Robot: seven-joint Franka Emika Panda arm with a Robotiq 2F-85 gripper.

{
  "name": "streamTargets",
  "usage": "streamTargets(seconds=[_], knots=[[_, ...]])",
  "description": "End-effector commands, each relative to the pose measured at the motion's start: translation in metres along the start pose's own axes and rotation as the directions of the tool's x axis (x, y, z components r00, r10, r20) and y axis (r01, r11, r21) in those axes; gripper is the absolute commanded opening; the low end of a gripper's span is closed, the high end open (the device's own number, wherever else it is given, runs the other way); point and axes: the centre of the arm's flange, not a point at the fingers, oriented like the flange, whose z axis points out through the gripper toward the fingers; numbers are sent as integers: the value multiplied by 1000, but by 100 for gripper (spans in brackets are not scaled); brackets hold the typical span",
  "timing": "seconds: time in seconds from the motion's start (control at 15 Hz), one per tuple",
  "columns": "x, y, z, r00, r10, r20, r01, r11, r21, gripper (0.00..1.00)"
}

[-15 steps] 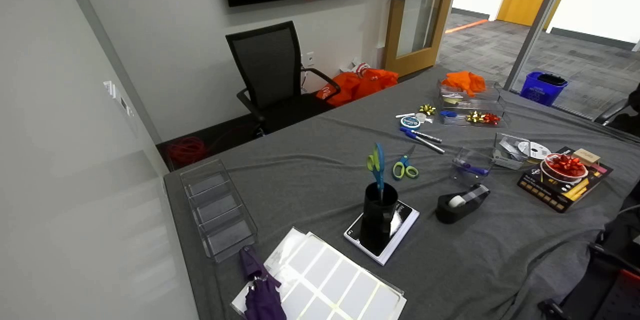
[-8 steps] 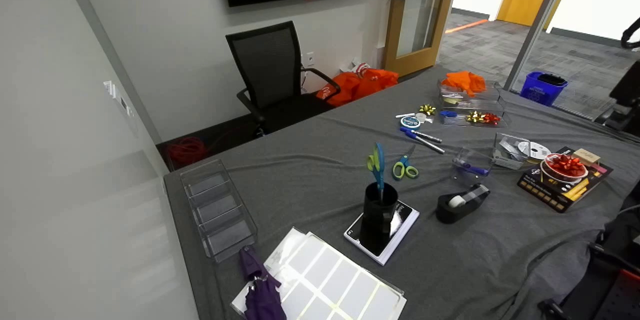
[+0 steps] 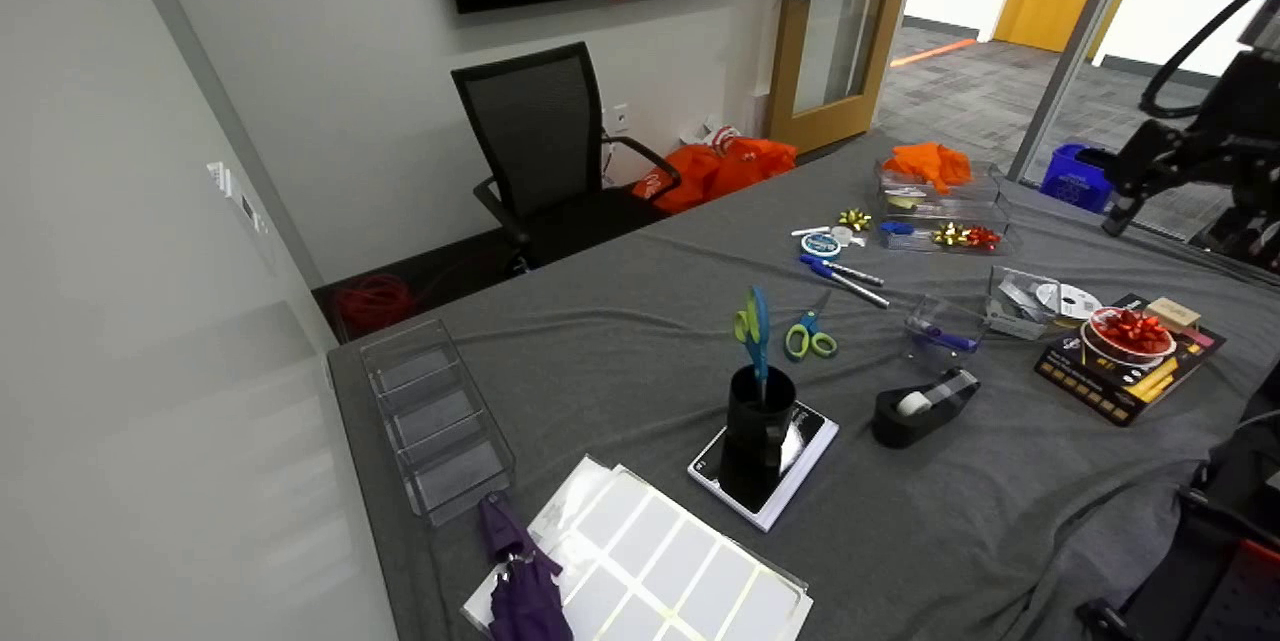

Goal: Remove the purple marker from the clear container.

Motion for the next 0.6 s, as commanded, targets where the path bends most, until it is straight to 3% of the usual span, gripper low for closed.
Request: streamTargets(seconds=[0.0, 0.2, 0.27, 0.53], knots=[[29, -9, 13, 986, 162, -38, -161, 986, 32, 100], [37, -7, 17, 965, 256, -55, -251, 965, 79, 100], [27, -4, 13, 978, 204, -49, -201, 978, 58, 100], [27, -4, 14, 976, 210, -51, -207, 977, 60, 100]])
